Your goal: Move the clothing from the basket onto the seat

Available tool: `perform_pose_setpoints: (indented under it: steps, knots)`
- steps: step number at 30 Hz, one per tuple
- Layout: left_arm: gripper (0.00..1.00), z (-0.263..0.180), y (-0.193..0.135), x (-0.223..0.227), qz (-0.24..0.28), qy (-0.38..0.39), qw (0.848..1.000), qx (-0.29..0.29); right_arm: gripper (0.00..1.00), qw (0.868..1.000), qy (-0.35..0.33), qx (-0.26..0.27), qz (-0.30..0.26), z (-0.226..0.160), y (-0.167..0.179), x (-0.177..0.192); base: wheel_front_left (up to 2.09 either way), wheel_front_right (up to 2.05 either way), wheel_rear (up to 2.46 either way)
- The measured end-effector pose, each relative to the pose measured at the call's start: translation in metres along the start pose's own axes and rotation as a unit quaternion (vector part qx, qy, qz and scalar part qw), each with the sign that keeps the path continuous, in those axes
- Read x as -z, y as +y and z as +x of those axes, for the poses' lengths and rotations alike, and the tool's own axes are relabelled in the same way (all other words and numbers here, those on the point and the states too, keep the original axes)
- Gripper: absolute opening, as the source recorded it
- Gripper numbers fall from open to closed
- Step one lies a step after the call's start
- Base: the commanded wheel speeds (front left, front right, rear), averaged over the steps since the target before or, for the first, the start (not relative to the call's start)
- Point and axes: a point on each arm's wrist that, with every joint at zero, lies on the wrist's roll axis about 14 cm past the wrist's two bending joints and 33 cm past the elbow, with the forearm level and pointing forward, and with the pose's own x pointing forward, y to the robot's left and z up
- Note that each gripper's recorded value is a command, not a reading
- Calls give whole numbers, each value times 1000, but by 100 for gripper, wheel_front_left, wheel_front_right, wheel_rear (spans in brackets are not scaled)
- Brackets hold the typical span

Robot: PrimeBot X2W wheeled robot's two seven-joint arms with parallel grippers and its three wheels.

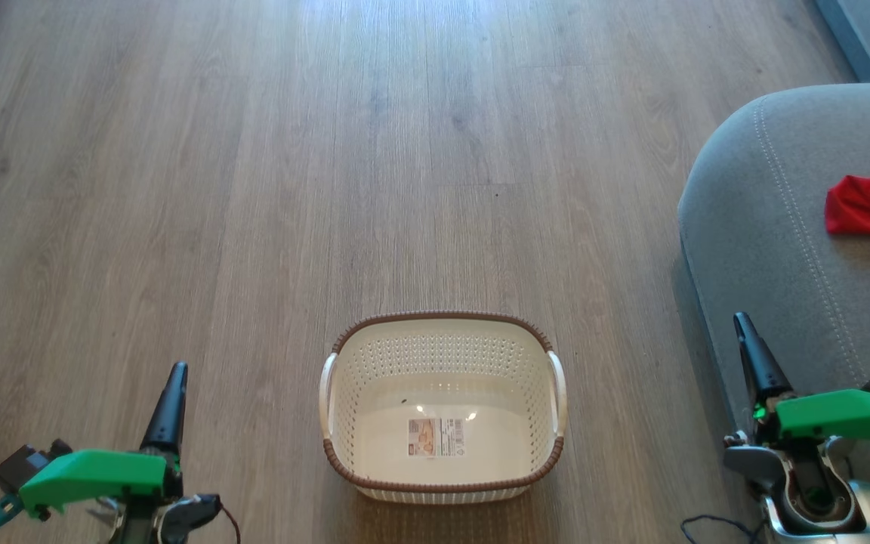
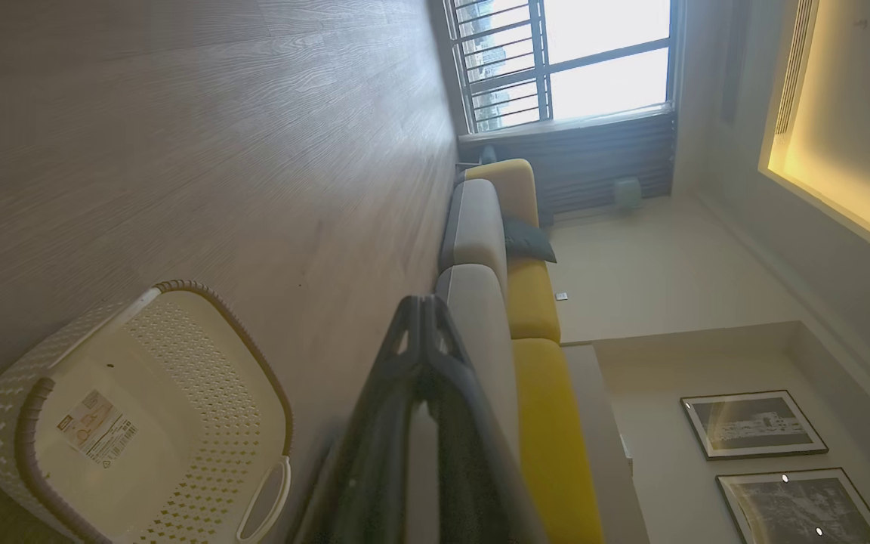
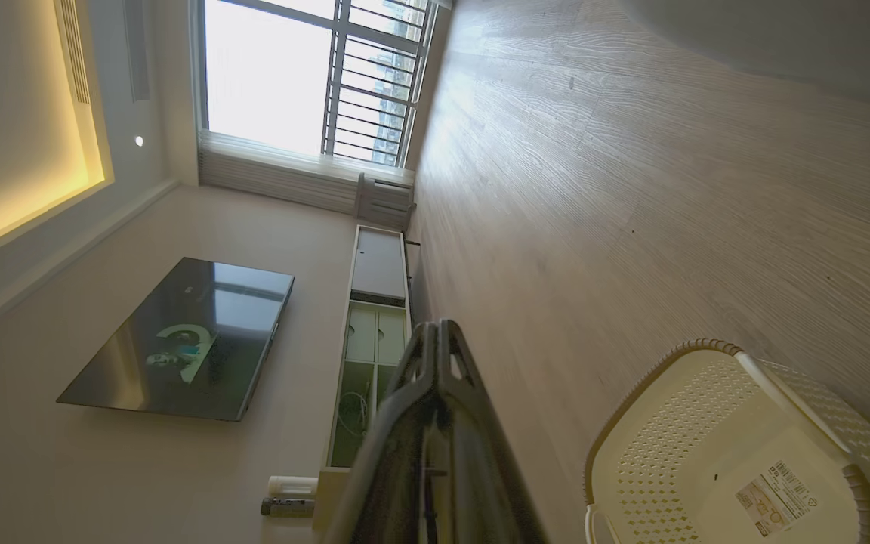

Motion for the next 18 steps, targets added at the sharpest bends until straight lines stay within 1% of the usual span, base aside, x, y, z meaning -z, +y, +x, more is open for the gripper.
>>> perform_pose_setpoints:
  steps: [11,18]
  knots:
    - [0,2,-7,2,-69,9,998,13,0,998,-6,-11,69,-3,4,-7,0,0,0]
    - [0,3,-13,3,-102,14,994,23,0,995,-6,-20,103,-4,8,-9,0,0,0]
